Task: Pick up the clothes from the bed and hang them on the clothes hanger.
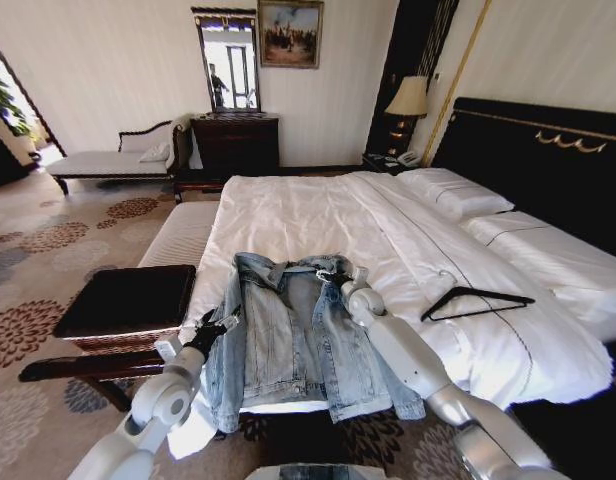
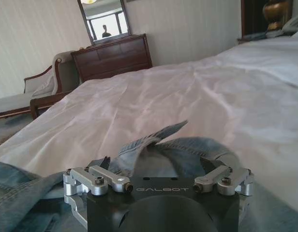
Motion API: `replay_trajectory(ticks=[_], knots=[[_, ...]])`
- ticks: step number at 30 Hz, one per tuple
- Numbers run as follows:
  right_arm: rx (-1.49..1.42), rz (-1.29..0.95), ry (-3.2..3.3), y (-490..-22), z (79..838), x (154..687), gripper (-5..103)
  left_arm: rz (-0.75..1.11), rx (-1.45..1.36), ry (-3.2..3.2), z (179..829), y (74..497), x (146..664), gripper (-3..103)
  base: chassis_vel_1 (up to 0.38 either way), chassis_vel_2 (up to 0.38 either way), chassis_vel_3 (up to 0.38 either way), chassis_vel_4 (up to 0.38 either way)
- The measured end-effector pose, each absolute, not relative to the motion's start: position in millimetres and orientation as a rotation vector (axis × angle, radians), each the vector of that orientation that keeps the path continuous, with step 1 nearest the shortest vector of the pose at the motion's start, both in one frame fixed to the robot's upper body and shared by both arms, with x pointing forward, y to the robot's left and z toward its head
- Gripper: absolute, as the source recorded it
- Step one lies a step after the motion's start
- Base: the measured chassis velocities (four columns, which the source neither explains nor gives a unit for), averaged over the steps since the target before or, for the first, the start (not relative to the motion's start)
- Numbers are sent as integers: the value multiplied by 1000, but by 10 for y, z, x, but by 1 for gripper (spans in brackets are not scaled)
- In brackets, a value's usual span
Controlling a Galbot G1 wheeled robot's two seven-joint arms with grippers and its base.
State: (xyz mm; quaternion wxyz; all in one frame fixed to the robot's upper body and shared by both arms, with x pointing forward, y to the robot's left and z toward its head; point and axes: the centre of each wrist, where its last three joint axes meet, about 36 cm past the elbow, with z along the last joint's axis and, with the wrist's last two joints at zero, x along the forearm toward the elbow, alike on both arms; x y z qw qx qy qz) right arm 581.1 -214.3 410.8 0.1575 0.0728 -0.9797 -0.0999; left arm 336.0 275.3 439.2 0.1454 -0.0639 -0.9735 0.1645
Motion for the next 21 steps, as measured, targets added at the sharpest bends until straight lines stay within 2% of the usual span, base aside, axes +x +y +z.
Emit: replay_trajectory(ticks=[7, 8, 9, 10, 13, 17, 21], knots=[[88, -150, -2903, -2563, 4206, 5695, 100, 598, -242, -2794, 4447, 2731, 3782, 98, 0, 0, 0, 0], [59, -127, -2934, -2712, 4294, 5565, 100, 695, -286, -2773, 4522, 2665, 4256, 89, 0, 0, 0, 0], [58, -125, -2938, -2719, 4307, 5548, 100, 702, -294, -2764, 4518, 2649, 4322, 86, 0, 0, 0, 0], [58, -125, -2938, -2719, 4307, 5548, 100, 702, -294, -2764, 4518, 2649, 4322, 86, 0, 0, 0, 0], [54, -139, -2950, -2690, 4365, 5529, 100, 672, -317, -2695, 4363, 2533, 4784, 84, 0, 0, 0, 0], [85, -180, -2958, -2566, 4442, 5593, 100, 630, -308, -2653, 4190, 2485, 5002, 83, 0, 0, 0, 0], [112, -202, -2962, -2481, 4491, 5626, 100, 597, -290, -2626, 4013, 2431, 5153, 87, 0, 0, 0, 0]])
